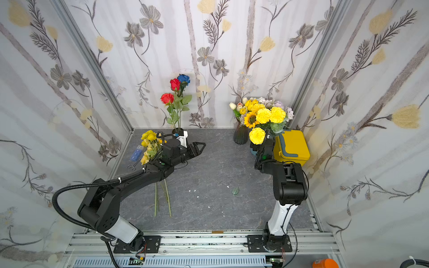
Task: Pick out yellow flowers from the vase
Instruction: Move the vase to the center of the board, then pick up the flower from the vase.
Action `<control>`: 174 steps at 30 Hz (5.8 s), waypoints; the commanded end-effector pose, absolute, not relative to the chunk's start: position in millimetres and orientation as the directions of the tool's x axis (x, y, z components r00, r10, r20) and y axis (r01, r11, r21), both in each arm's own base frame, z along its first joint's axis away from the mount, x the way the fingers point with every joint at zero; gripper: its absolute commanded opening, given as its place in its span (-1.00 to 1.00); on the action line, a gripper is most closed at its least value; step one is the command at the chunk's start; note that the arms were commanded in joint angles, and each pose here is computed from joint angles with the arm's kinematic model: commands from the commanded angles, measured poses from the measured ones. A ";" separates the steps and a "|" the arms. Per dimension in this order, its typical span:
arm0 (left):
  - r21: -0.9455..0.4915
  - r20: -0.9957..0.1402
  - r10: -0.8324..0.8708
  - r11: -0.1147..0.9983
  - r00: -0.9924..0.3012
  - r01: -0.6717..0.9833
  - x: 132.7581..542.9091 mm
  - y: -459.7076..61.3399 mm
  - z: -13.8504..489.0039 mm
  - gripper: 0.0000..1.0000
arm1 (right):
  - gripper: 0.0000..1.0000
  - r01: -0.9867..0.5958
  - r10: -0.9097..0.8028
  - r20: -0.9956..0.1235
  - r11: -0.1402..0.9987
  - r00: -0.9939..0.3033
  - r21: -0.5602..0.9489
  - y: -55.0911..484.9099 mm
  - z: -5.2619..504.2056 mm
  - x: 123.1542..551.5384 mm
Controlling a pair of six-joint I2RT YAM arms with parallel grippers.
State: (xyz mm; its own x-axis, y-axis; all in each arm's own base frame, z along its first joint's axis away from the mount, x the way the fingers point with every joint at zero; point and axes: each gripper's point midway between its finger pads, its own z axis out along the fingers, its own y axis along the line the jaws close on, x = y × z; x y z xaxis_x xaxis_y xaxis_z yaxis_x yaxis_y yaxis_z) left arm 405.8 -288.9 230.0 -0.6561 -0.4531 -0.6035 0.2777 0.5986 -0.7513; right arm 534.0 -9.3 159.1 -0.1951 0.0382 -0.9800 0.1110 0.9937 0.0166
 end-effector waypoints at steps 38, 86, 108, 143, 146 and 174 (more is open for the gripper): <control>-0.737 -0.621 -0.450 0.613 -0.642 0.284 410.5 -285.2 229.4 0.51 | 0.45 -0.012 -0.015 -0.996 1.000 -0.091 -0.014 39.5 177.3 466.4; -0.666 -0.695 -0.492 0.715 -0.524 0.213 392.7 -209.0 242.2 0.54 | 0.48 -0.412 -0.003 -0.998 0.911 -0.060 0.022 261.3 189.8 404.1; -0.614 -0.745 -0.503 0.774 -0.438 0.154 373.0 -155.0 247.1 0.57 | 0.70 -0.405 -0.003 -0.999 0.914 -0.039 0.013 302.9 192.9 458.6; -0.557 -0.799 -0.457 0.807 -0.391 0.195 327.3 -133.9 239.3 0.60 | 0.61 -0.589 0.218 -0.950 0.807 0.225 0.046 256.4 257.6 320.2; -0.553 -0.803 -0.461 0.812 -0.377 0.185 324.5 -129.5 238.9 0.62 | 0.55 -0.592 0.236 -0.917 0.806 0.321 0.000 258.2 278.8 315.7; -0.536 -0.808 -0.432 0.822 -0.401 0.194 326.7 -133.3 229.6 0.66 | 0.10 -0.651 0.321 -0.840 0.757 0.437 -0.050 297.8 325.9 321.6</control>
